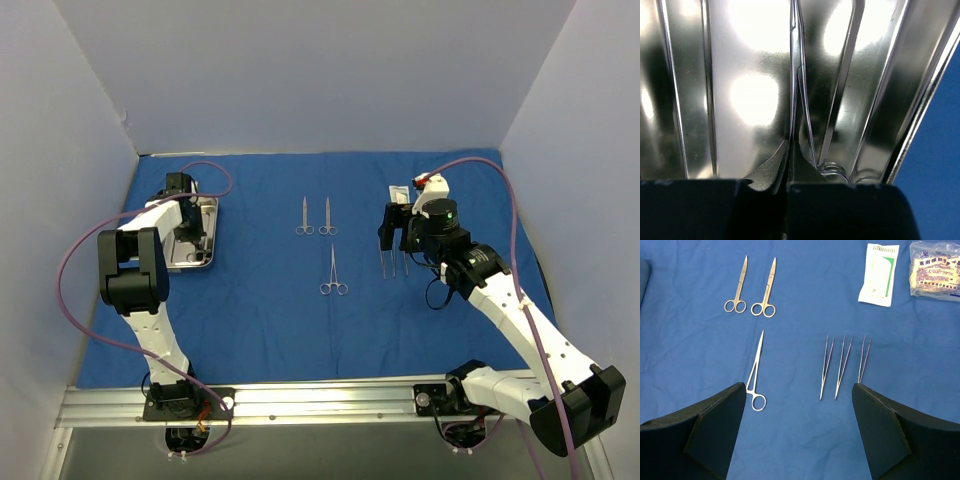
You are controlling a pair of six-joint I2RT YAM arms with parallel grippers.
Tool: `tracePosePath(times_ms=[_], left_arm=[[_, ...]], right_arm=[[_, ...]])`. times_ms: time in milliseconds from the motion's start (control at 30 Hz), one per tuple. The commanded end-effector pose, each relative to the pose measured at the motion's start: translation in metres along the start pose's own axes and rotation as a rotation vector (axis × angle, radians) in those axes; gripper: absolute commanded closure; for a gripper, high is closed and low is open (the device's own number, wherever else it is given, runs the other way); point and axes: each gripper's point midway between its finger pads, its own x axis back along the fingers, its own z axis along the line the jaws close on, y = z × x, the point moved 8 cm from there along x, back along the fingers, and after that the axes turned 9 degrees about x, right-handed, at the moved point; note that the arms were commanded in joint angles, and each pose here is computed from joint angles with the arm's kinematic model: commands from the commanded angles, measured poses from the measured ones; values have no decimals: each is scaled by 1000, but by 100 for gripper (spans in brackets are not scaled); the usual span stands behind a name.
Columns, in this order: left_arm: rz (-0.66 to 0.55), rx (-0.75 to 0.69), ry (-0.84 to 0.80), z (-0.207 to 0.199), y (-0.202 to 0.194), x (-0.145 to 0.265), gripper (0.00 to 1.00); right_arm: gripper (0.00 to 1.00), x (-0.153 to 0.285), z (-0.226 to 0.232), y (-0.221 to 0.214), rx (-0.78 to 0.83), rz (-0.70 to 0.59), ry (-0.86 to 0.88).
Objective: Open and lay out the surgical kit
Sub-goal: Pick up the medical item from the container.
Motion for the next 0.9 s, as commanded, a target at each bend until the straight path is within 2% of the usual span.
tracePosePath(times_ms=[0, 600, 867], left_arm=[[-54, 21, 32, 5, 15, 12, 98], [-242, 53, 86, 14, 48, 75, 98], [-233, 70, 3, -2, 39, 110, 98]], right_arm=[[18, 2, 1, 18, -16, -56, 5], [18, 11, 2, 19, -34, -82, 21], [18, 18, 1, 22, -37, -103, 23]])
